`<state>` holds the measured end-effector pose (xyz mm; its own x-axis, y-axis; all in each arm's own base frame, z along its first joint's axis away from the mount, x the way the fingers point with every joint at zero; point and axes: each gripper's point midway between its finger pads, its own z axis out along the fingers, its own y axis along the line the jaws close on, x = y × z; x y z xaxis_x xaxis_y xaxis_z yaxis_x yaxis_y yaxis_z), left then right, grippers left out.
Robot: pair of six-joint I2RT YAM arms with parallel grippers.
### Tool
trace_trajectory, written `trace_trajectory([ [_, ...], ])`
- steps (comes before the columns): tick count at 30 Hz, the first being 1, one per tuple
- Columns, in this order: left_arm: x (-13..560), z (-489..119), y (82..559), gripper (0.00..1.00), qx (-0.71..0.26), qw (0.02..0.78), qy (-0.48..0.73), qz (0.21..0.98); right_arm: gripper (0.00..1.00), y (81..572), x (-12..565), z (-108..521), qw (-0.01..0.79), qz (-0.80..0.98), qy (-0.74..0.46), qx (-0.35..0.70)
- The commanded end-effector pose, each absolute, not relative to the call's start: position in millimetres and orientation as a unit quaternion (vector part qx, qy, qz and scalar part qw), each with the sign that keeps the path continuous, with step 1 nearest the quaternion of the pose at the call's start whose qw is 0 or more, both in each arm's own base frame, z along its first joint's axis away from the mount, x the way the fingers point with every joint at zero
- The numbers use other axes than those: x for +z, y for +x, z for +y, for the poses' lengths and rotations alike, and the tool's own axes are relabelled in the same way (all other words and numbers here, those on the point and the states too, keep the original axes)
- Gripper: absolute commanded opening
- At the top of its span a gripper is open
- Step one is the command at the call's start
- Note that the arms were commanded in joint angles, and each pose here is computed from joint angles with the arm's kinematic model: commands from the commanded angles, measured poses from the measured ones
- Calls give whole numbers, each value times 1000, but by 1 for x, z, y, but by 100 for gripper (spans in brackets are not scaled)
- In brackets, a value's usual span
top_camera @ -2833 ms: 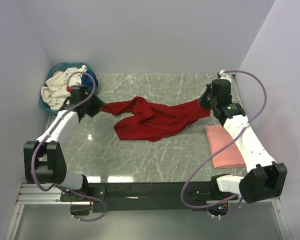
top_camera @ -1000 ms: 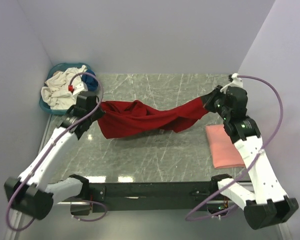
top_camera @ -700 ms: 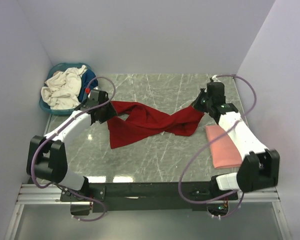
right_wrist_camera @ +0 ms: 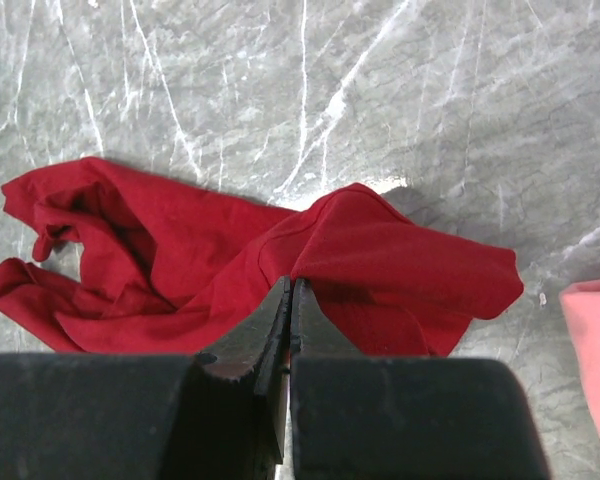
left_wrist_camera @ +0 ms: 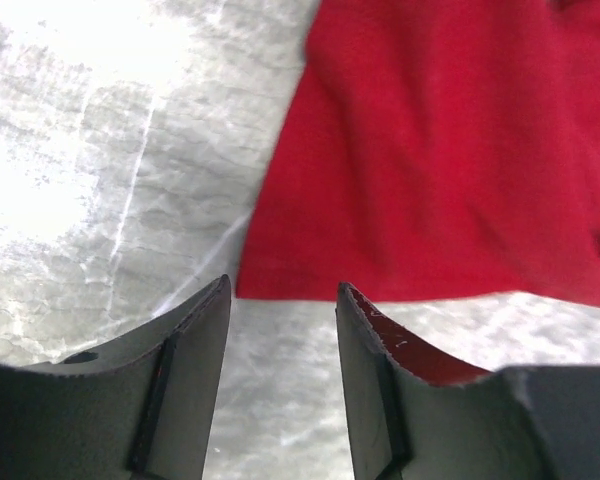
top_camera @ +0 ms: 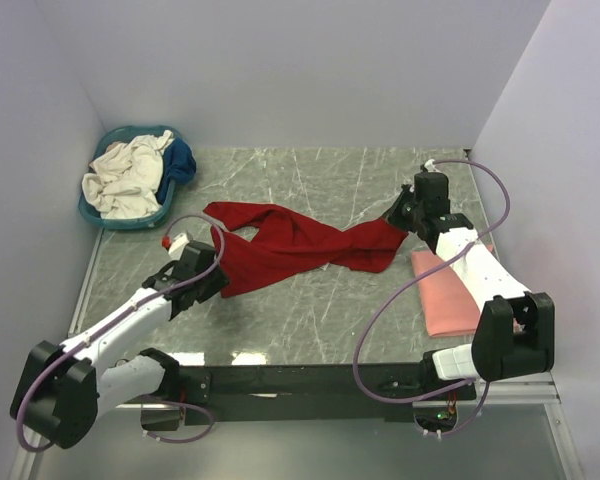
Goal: Fold and stack the t-shirts
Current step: Flatten the tshirt out
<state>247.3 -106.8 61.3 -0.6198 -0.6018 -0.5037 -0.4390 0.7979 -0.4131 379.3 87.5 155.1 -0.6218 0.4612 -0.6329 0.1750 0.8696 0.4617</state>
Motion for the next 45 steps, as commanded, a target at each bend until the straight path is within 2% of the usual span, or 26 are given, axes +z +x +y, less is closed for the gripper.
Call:
trace_trajectory([
  [1,59,-106,258,53,-97,336,-299,888,0,384,178,89,429,864,174,197],
  [11,30,-124,266,55,-48,315,-254,913,0,382,176,92,428,864,169,204],
  [14,26,-126,267,52,-35,314,-248,916,0,382,178,93,429,864,166,206],
  [17,21,-125,266,40,-25,313,-245,917,0,382,181,92,433,861,166,209],
  [18,21,-124,266,29,-21,311,-243,919,0,381,179,93,431,862,166,210],
  [23,38,-120,272,2,-10,326,-237,915,0,379,177,92,430,862,166,209],
  [29,124,-110,285,1,-31,394,-246,885,0,372,189,92,438,858,165,214],
  [33,219,-89,290,1,-77,476,-266,834,0,360,207,91,449,850,164,220],
  [37,289,-65,281,1,-105,537,-281,789,0,346,236,90,474,834,161,231],
  [45,415,-39,245,0,-175,637,-290,693,0,300,355,81,564,772,149,254],
])
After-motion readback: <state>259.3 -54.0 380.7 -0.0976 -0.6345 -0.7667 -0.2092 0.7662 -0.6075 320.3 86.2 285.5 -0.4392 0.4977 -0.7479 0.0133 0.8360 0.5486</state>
